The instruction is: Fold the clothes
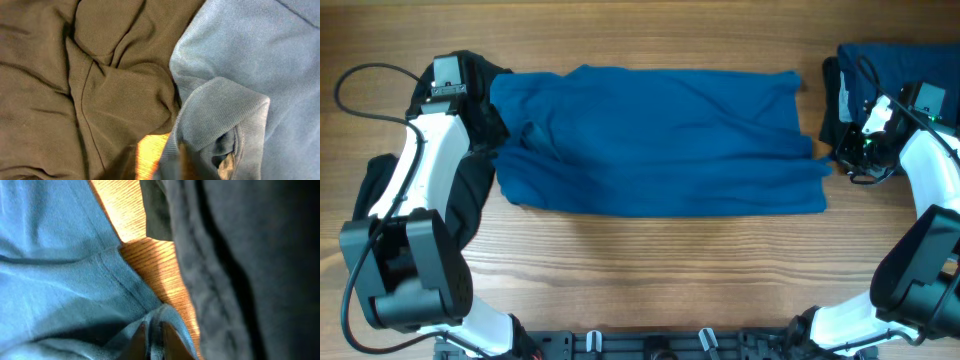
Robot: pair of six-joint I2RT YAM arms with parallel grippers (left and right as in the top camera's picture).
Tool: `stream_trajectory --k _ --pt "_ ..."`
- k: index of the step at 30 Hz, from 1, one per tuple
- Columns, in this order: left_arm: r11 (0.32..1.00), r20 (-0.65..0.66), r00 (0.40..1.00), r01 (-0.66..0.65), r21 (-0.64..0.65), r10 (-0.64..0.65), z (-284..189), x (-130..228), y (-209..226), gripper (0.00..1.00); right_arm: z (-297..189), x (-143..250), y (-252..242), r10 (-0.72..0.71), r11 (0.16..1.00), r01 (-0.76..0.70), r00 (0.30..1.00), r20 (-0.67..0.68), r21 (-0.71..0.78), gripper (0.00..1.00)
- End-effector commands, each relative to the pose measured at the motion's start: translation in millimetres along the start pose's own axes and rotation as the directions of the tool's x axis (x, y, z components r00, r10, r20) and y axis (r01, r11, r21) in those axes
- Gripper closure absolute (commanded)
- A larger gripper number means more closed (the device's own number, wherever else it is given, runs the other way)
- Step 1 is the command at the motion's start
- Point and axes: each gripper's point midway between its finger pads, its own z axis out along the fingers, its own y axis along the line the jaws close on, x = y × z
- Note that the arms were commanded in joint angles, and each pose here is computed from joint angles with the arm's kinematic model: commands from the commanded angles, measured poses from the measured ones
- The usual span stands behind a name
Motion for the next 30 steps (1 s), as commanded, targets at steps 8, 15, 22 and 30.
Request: stream_trajectory --k 8,15,22,30 --pt "0.996 0.088 0.996 0.035 -0.079 -0.028 -7 -23 17 0.0 -17 -34 23 -0.036 0.993 0.046 0.995 0.096 -0.11 0.12" --pt "0.949 0.185 0.979 -0.137 0.283 0.086 -75 -66 -52 0.0 -67 -60 72 -0.205 0.956 0.234 0.965 0.166 -0.178 0.25" --pt "0.856 0.356 0.908 -0.354 0.376 0.219 -142 -104 -113 0.0 -112 -100 128 -0.357 0.914 0.4 0.874 0.331 -0.071 0.21" --pt "0.83 0.351 0.877 -0.445 0.337 0.328 -55 -116 -172 0.01 -66 -111 131 -0.366 0.909 0.407 0.883 0.293 -0.09 0.2"
